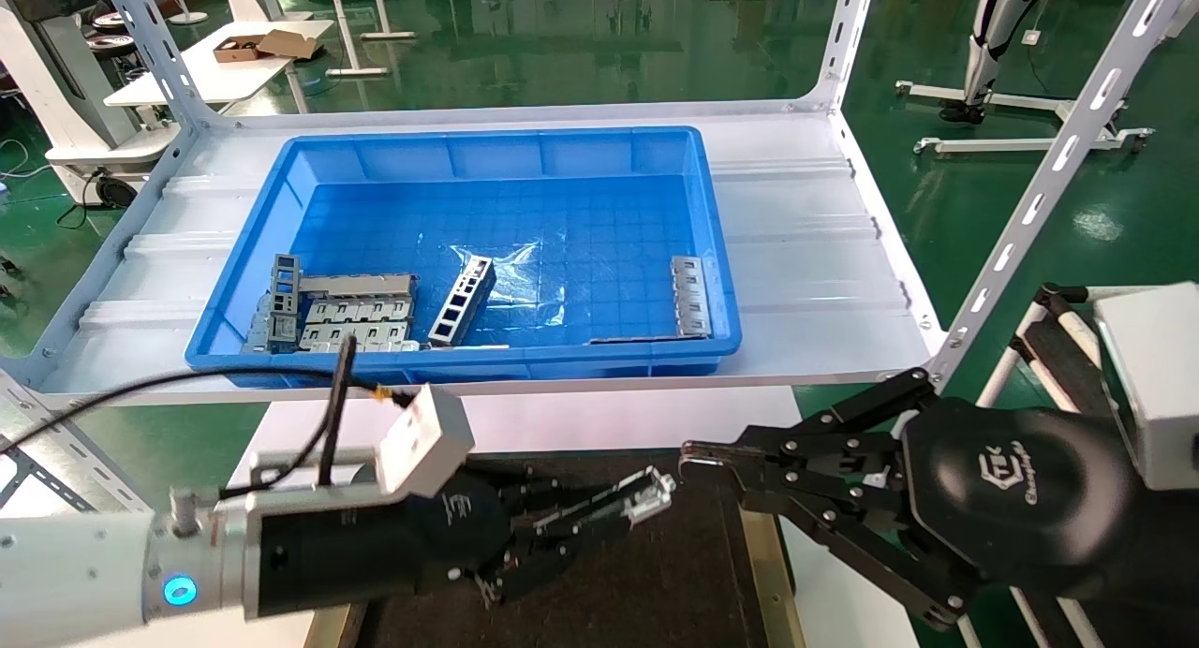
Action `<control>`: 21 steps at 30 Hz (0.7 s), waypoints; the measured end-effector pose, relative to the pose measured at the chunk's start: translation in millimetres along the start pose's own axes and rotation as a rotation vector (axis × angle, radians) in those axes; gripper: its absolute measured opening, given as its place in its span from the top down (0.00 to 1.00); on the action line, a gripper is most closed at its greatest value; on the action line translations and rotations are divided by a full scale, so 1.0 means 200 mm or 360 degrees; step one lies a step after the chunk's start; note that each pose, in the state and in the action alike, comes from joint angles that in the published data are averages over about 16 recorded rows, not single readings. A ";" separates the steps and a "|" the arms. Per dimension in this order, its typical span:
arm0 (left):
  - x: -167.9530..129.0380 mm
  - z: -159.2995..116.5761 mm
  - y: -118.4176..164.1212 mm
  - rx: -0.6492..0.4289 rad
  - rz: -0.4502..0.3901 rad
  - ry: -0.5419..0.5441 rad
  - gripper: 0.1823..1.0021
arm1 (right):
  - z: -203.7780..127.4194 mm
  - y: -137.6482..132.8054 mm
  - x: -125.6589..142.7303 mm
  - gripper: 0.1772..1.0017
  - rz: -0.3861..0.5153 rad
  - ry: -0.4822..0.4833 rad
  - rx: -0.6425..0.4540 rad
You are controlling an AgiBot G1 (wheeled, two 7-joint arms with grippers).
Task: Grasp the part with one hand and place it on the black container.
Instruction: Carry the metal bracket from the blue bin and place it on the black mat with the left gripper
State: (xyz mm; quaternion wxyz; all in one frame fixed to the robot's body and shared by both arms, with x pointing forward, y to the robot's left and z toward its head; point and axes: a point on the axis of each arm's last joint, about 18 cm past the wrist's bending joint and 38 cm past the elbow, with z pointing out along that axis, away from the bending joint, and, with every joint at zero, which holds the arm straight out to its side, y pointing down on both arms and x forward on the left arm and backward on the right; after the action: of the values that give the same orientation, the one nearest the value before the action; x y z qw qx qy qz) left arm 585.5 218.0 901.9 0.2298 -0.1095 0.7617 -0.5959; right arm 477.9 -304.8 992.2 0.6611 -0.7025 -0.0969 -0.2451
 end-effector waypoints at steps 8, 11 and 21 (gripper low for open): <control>0.00 0.15 0.29 -0.0064 -0.0207 -0.0161 0.79 | 0.00 0.00 0.00 0.98 0.0000 0.0000 0.0000; -0.01 0.22 0.38 -0.0073 -0.0281 -0.0240 0.79 | 0.00 0.00 0.00 0.98 0.0000 0.0000 0.0000; -0.06 0.49 0.62 -0.0050 -0.0555 -0.0543 0.79 | 0.00 0.00 0.00 0.98 0.0000 0.0000 0.0000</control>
State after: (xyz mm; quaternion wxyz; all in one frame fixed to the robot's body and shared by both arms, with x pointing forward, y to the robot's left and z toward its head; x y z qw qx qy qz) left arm 656.0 172.0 767.9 0.2470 -0.3421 0.6905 -0.5875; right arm 477.9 -304.8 992.2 0.6611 -0.7025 -0.0969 -0.2451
